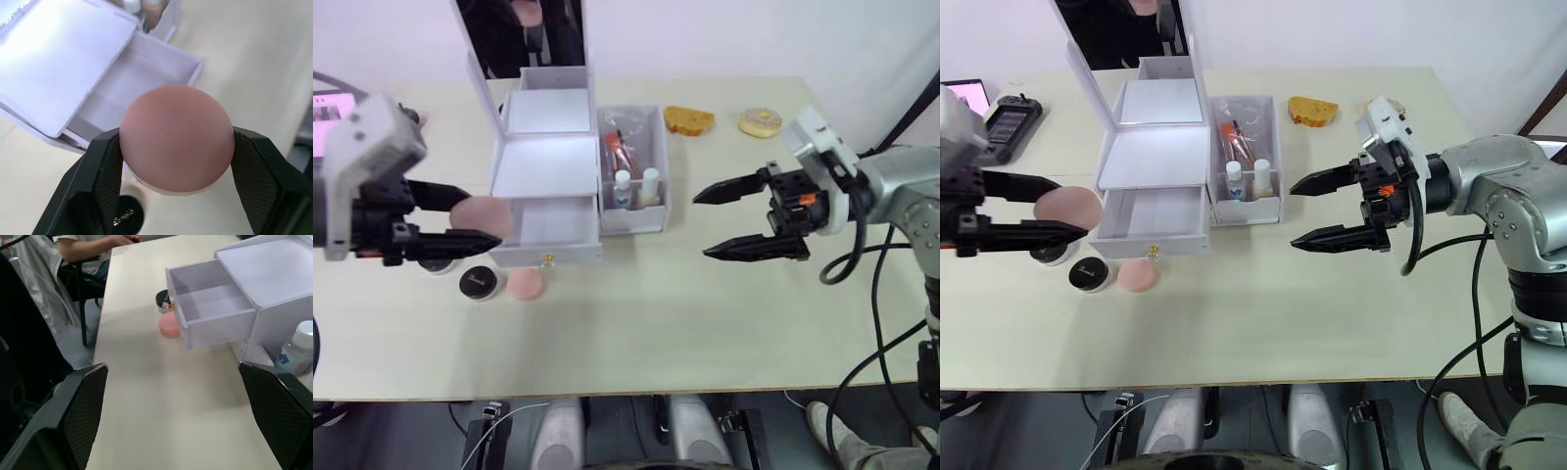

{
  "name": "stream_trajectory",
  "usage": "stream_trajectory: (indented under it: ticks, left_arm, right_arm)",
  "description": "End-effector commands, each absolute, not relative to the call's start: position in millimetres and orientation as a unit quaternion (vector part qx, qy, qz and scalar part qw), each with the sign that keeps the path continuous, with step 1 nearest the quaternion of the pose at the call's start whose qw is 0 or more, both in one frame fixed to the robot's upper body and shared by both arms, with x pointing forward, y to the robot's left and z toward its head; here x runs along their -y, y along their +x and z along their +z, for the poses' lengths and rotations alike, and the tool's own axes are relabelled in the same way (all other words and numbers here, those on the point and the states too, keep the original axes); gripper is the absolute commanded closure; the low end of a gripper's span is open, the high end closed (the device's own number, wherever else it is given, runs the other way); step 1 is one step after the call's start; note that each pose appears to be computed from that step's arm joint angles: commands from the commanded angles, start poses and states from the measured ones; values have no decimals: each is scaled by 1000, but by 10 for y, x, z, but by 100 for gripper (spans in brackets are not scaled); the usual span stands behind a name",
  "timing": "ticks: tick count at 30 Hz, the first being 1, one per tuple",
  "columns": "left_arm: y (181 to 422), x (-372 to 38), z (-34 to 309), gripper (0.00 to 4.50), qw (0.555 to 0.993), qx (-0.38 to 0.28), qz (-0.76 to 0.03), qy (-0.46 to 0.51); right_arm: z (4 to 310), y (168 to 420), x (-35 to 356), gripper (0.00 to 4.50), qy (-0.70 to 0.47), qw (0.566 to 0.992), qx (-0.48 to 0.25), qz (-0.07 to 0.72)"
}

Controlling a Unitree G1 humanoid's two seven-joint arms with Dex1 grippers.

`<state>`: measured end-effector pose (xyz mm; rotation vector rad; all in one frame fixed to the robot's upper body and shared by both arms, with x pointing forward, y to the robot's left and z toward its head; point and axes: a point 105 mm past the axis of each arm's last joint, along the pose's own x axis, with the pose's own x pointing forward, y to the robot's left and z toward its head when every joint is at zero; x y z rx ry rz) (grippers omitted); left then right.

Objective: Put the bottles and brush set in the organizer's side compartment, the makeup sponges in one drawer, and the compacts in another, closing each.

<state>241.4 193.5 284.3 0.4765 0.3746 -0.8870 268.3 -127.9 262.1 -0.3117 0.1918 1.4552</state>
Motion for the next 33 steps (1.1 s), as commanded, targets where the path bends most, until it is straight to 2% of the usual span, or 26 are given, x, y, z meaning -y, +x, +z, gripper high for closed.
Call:
stream_trajectory:
  ticks: [1, 6, 10, 15, 22, 31, 33]
  left_arm:
    - [2630, -1944, 2780, 184, 869, -157, -406, 236]
    - [2792, -1971, 2600, 184, 875, -179, -398, 210]
    - [2915, -1997, 2500, 184, 884, -170, -381, 210]
    - [2935, -1849, 2426, 184, 881, -163, -402, 188]
    - [3021, -1867, 2318, 184, 886, -171, -389, 187]
    - [3094, -1862, 2270, 184, 888, -171, -377, 201]
    - [3103, -1887, 2267, 80, 889, -172, -372, 202]
  right_arm:
    - [2721, 2613, 1263, 0, -152, 742, -62, 651]
    - [2697, 2589, 1280, 0, -151, 755, -61, 635]
    - [2693, 2577, 1260, 0, -145, 759, -54, 632]
    - [2715, 2699, 1274, 0, -161, 780, -31, 604]
    - [2755, 2764, 1305, 0, -169, 791, -11, 588]
    - [2749, 2769, 1335, 0, -171, 795, -9, 582]
    - [2745, 2769, 1337, 0, -170, 796, -9, 581]
